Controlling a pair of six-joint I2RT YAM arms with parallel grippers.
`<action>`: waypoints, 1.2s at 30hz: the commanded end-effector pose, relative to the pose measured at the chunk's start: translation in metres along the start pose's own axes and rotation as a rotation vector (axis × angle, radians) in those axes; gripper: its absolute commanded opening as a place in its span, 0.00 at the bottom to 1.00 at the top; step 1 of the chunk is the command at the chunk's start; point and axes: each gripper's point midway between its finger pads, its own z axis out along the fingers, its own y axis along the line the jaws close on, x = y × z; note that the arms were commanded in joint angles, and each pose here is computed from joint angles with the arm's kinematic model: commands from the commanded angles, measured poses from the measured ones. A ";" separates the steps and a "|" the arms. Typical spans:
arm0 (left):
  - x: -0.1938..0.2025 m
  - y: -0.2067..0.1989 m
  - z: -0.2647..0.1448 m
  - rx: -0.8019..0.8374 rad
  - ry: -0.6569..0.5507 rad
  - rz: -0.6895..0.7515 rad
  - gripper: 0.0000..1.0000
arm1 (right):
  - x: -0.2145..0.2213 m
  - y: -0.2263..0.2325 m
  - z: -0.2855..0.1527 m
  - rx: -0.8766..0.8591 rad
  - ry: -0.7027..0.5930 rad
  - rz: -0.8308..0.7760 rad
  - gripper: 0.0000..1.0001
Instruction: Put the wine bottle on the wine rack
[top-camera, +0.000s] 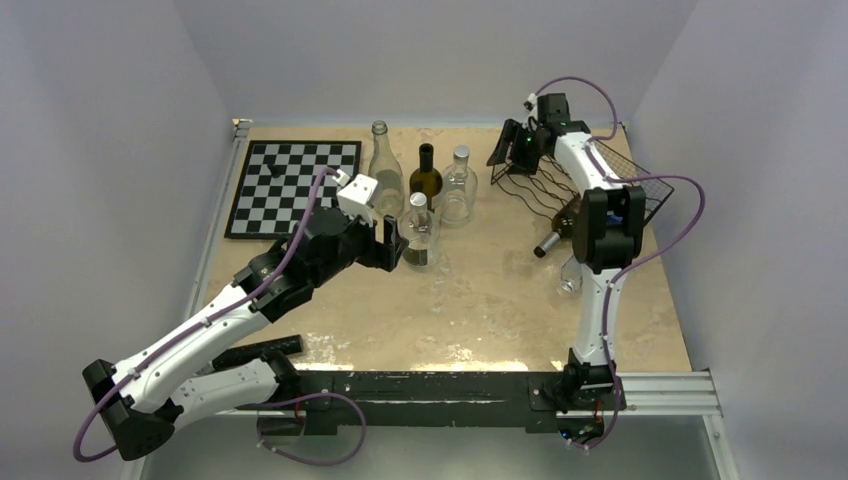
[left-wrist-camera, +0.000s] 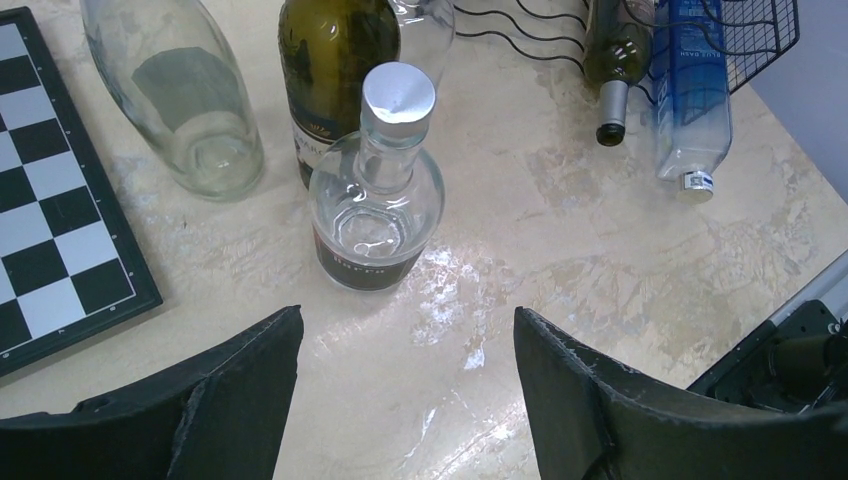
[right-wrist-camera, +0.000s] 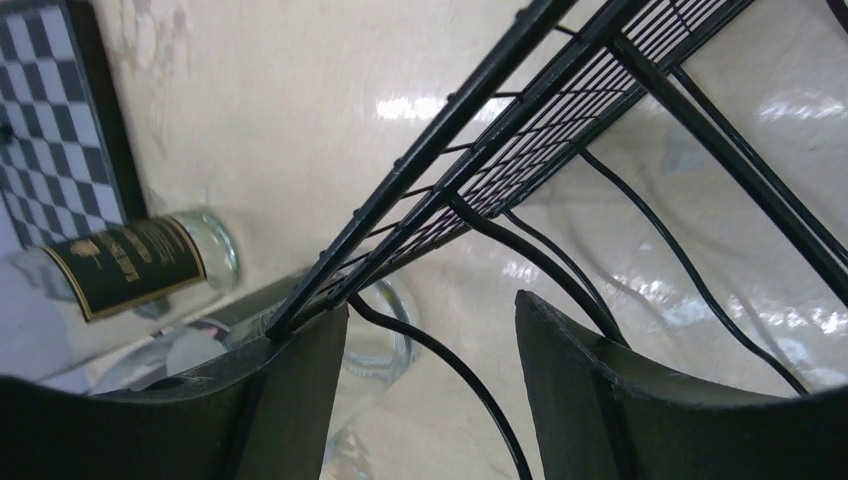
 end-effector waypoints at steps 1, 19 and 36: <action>-0.001 0.000 0.003 0.001 -0.017 -0.021 0.81 | 0.033 0.044 -0.017 -0.032 0.044 -0.067 0.66; 0.007 0.007 0.007 -0.035 -0.004 -0.025 0.87 | -0.036 0.077 -0.112 0.144 -0.302 -0.173 0.81; -0.048 0.008 0.011 -0.072 -0.188 -0.021 0.94 | 0.052 0.159 -0.226 -0.186 -0.473 -0.511 0.82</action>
